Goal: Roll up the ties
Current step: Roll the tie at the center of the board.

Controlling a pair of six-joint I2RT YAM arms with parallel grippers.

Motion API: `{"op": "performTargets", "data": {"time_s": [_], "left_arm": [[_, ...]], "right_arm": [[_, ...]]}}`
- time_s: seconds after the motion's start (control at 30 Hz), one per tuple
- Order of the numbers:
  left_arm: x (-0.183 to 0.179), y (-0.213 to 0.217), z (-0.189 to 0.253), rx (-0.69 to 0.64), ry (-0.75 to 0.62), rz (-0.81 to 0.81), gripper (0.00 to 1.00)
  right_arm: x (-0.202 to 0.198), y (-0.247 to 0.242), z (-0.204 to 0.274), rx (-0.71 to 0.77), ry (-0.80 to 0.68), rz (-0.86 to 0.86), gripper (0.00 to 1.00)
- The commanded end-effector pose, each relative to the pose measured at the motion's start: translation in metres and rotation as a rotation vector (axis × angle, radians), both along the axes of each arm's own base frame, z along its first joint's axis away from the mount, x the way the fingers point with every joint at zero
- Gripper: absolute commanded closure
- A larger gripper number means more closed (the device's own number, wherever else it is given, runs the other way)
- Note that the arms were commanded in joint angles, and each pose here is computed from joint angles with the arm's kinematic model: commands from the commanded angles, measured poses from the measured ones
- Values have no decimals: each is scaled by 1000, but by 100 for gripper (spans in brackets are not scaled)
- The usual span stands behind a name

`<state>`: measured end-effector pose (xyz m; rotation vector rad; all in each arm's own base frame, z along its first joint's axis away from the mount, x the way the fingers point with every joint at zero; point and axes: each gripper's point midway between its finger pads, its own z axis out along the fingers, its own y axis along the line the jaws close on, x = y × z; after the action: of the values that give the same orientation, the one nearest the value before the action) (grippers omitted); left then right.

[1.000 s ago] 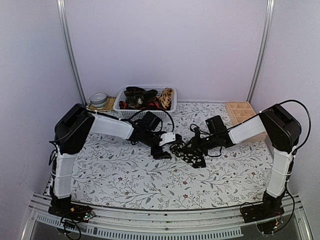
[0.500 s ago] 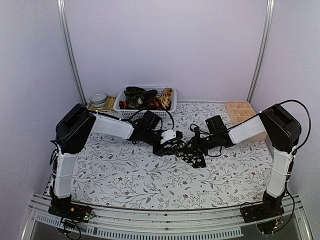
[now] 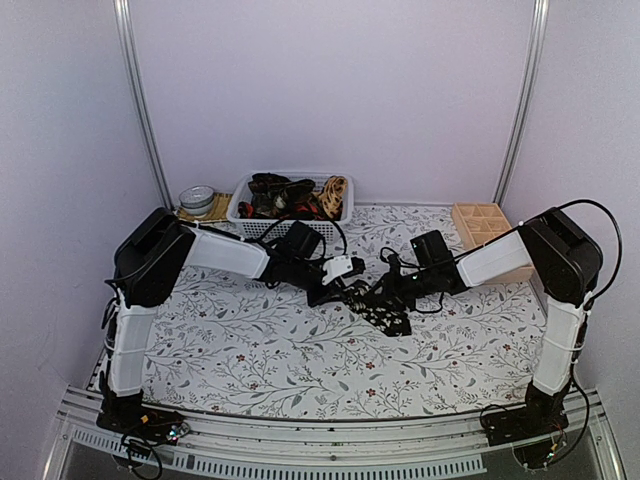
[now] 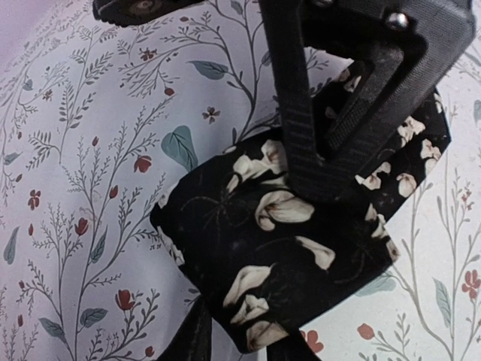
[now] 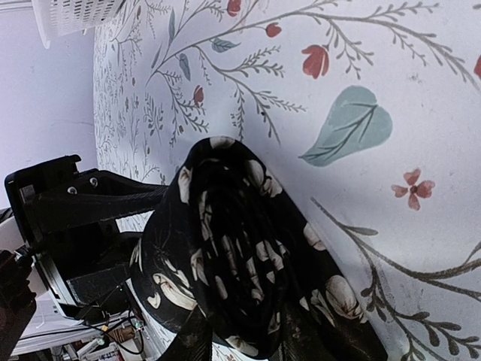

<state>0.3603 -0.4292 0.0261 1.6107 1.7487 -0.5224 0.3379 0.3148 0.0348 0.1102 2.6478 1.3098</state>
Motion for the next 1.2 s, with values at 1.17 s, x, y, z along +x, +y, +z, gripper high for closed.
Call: {"op": "performTargets", "data": {"time_s": [1.17], "left_arm": [[-22, -23, -7, -16, 69, 106, 74]], "right_arm": [[-4, -5, -41, -75, 88, -19, 60]]}}
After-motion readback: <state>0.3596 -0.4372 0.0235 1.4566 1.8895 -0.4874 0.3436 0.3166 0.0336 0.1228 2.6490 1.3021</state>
